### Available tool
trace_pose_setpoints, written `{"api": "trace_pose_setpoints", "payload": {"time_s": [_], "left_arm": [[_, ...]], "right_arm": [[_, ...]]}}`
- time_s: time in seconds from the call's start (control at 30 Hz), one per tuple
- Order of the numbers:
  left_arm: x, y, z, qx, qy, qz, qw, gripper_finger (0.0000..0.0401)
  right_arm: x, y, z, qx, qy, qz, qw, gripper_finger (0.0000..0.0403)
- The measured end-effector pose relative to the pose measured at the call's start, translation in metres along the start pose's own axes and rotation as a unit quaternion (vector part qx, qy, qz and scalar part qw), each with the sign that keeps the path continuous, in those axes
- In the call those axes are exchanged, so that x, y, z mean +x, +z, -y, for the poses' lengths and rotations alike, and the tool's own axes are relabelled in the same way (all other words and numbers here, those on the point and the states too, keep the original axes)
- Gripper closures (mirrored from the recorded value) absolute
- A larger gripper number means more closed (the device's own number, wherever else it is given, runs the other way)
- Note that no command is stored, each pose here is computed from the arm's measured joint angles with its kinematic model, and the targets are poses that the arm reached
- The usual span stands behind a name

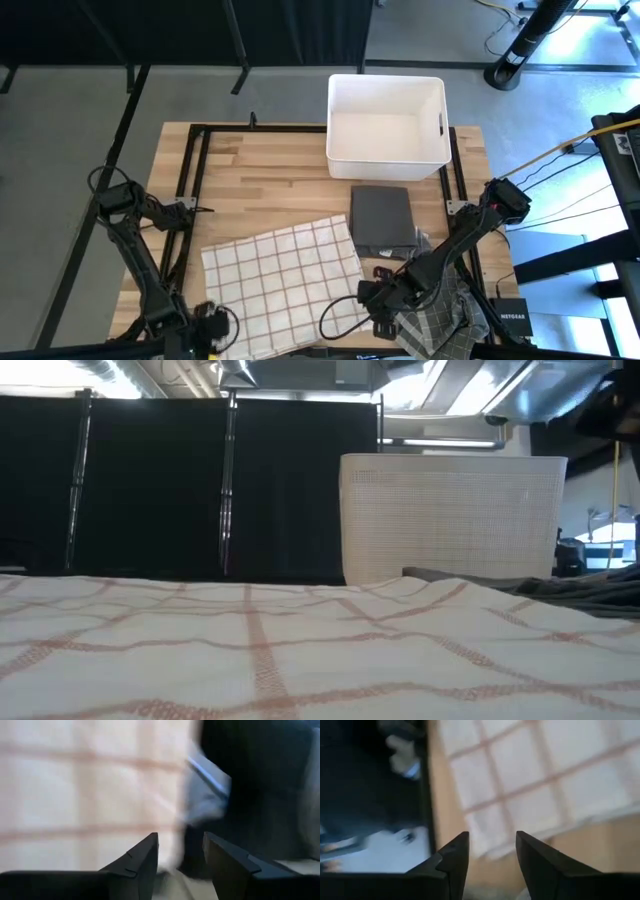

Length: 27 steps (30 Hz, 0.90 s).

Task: Fold towel
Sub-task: Fold the white towel

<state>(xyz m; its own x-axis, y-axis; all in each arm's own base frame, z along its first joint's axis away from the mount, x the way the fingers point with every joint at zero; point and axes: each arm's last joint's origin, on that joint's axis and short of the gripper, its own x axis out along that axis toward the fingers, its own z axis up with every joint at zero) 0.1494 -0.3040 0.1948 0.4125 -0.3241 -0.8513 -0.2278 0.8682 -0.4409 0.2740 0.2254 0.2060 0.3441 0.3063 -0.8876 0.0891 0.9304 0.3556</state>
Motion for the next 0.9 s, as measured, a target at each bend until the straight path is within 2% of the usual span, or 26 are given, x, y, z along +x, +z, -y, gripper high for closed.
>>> {"api": "trace_pose_setpoints", "payload": {"time_s": [0.07,0.13,0.2,0.27,0.47,0.67,0.9], "left_arm": [[0.0,0.008,-0.014,0.012,0.071,0.047,0.996,0.0251],[-0.001,0.015,-0.029,0.014,0.153,0.094,0.984,0.0251],[0.0,0.02,-0.045,0.002,0.217,0.112,0.97,0.0251],[0.003,0.022,-0.063,-0.006,0.267,0.105,0.958,0.0251],[0.018,0.023,-0.101,-0.034,0.322,0.058,0.944,0.0251],[0.023,0.027,-0.134,-0.043,0.373,0.057,0.925,0.0251],[0.015,0.043,-0.167,-0.047,0.481,0.066,0.873,0.0251]], "right_arm": [[0.0,0.004,0.002,-0.039,-0.044,0.055,0.997,0.0238],[0.0,0.009,0.003,-0.076,-0.094,0.116,0.986,0.0238],[0.005,0.013,0.005,-0.108,-0.142,0.154,0.972,0.0238],[0.013,0.018,0.012,-0.131,-0.172,0.156,0.964,0.0238],[0.048,0.032,0.041,-0.142,-0.178,0.077,0.971,0.0237],[0.062,0.044,0.065,-0.116,-0.189,0.048,0.974,0.0237],[0.065,0.053,0.087,-0.07,-0.202,0.022,0.977,0.0237]]}}
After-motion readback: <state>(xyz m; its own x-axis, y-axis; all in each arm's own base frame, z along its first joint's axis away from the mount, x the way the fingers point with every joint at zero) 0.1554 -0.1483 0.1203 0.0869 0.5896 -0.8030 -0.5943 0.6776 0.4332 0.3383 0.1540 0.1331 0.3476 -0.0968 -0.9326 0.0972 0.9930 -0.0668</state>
